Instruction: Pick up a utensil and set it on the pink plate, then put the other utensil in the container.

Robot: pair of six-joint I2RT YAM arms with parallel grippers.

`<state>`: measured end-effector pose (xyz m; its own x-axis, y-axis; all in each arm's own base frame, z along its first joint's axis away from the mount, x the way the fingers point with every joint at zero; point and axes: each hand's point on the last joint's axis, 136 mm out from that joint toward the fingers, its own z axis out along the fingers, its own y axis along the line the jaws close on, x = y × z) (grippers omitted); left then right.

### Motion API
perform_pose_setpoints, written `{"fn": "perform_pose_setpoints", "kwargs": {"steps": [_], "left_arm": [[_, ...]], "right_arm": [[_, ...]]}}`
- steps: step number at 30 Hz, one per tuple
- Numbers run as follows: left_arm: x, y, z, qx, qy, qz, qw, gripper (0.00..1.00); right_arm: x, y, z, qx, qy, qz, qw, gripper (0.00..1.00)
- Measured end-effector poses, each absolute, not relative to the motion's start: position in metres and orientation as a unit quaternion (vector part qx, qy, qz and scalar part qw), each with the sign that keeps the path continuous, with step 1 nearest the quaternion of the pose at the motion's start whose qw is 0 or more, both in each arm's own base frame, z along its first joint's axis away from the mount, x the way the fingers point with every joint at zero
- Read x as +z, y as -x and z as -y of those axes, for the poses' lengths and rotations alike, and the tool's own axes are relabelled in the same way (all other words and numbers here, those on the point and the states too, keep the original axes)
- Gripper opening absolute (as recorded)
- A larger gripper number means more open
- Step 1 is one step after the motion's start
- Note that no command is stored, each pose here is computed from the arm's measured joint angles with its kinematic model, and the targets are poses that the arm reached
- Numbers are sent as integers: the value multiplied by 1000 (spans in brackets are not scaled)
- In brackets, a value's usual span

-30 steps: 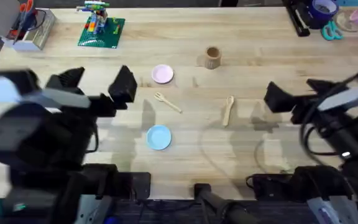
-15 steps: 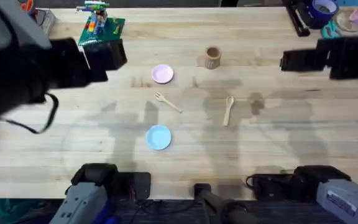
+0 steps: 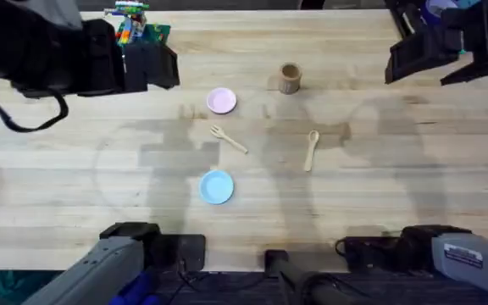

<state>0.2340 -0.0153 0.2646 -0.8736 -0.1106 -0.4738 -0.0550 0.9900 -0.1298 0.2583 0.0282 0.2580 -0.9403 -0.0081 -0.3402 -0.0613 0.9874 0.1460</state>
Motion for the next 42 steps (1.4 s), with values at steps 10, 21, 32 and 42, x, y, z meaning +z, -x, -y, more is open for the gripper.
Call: {"fn": "perform_pose_setpoints", "kwargs": {"steps": [10,21,32,42], "left_arm": [[261,-235,15,-56,43,-969,239,993],[261,-236,2,-42,74,-967,239,994],[261,-235,-18,-54,119,-962,241,993],[261,-232,8,-114,155,-956,223,995]], "right_arm": [[261,-258,-34,93,21,-980,174,996],[274,-273,-73,158,72,-962,213,996],[263,-269,-149,166,203,-944,199,996],[256,-275,-149,143,203,-948,197,996]]}}
